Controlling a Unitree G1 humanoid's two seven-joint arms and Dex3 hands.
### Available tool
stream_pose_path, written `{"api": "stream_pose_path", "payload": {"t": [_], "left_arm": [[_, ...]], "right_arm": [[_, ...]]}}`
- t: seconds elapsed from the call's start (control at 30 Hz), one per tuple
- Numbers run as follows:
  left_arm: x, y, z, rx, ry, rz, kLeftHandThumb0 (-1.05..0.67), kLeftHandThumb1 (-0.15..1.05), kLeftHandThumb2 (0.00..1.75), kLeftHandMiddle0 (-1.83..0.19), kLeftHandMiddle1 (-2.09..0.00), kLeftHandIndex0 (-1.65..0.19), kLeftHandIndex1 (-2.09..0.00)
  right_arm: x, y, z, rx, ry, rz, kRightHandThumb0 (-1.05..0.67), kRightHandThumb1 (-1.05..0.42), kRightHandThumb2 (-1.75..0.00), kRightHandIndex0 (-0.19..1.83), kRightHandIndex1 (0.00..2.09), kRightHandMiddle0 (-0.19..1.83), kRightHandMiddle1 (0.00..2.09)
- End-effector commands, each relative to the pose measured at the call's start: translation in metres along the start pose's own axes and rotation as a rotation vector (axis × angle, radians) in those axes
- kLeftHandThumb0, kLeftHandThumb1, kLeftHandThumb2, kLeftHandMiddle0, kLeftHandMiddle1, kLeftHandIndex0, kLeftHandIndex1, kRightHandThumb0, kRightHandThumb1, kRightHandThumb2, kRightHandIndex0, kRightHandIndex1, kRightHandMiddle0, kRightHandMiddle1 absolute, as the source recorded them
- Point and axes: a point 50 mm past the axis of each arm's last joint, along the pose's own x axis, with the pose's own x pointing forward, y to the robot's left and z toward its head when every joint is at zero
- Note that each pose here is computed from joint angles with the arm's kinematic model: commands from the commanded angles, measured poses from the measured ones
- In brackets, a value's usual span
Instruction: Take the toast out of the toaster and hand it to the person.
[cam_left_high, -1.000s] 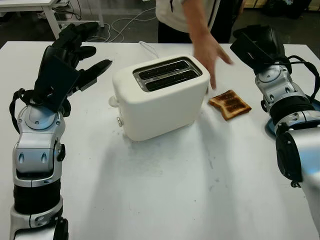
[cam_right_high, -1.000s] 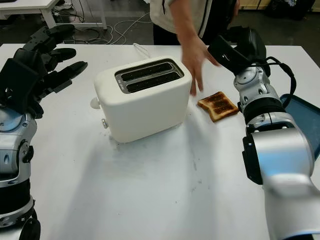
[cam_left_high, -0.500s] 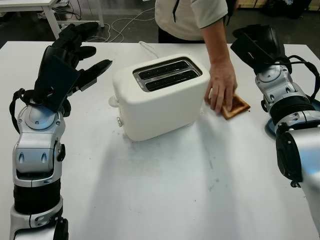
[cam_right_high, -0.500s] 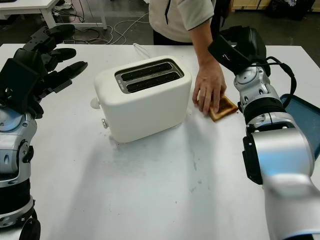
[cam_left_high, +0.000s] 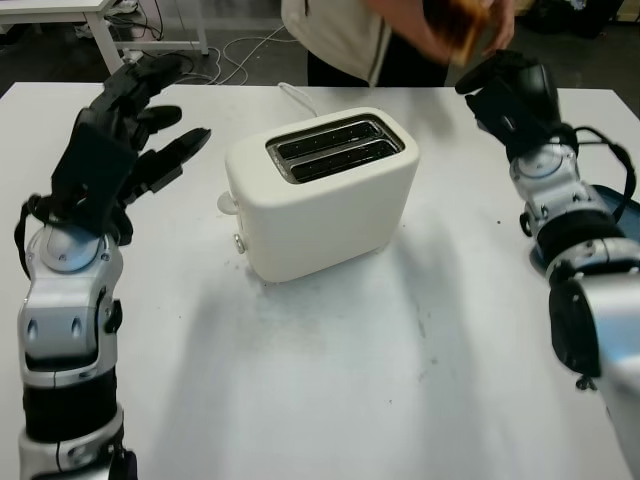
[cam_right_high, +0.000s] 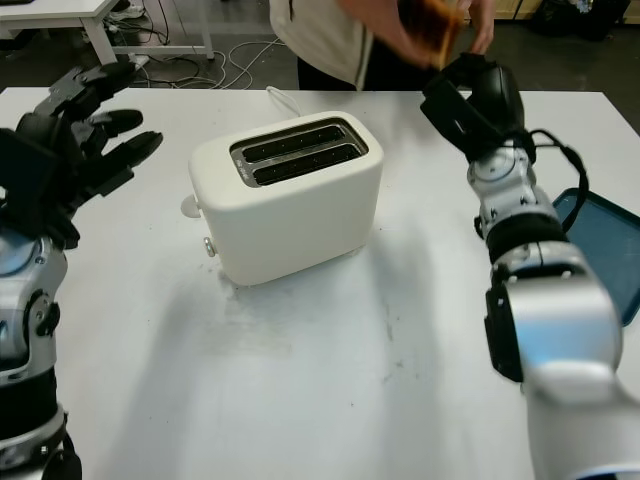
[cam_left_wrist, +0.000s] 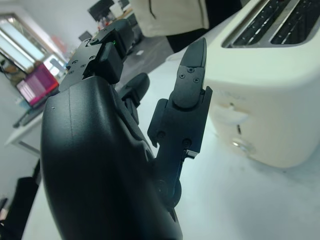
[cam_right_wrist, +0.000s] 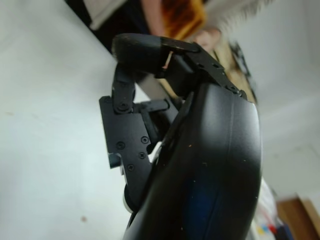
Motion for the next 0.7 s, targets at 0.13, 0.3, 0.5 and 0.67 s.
{"api": "stream_pose_path", "payload": {"t": [0.13,0.3,0.5,0.67], "left_arm": [[-0.022,0.001,-0.008,-0.085,0.038,0.088,-0.33,0.91,0.10,-0.06,-0.73,-0.27,-0.29],[-0.045,-0.005,-0.013,-0.123,0.046,0.127,-0.36,0.92,0.16,-0.13,-0.51,-0.28,-0.15],[-0.062,-0.015,-0.028,-0.090,0.095,0.165,-0.33,0.92,0.25,-0.19,-0.46,-0.31,-0.11],[-0.077,-0.027,-0.043,-0.144,0.134,0.142,-0.38,0.92,0.23,-0.25,-0.40,-0.35,-0.09]], "right_arm": [[-0.047,0.014,-0.007,0.324,-0.082,0.011,-0.30,-0.92,-0.48,0.79,1.70,0.65,1.41],[-0.095,0.025,-0.005,0.535,-0.044,0.068,-0.35,-0.92,-0.56,0.58,1.09,0.50,0.68],[-0.142,0.040,0.012,0.550,0.018,0.085,-0.37,-0.92,-0.61,0.54,0.41,0.53,0.11],[-0.167,0.050,0.005,0.665,0.137,0.067,-0.39,-0.92,-0.56,0.46,0.21,0.46,0.01]]}}
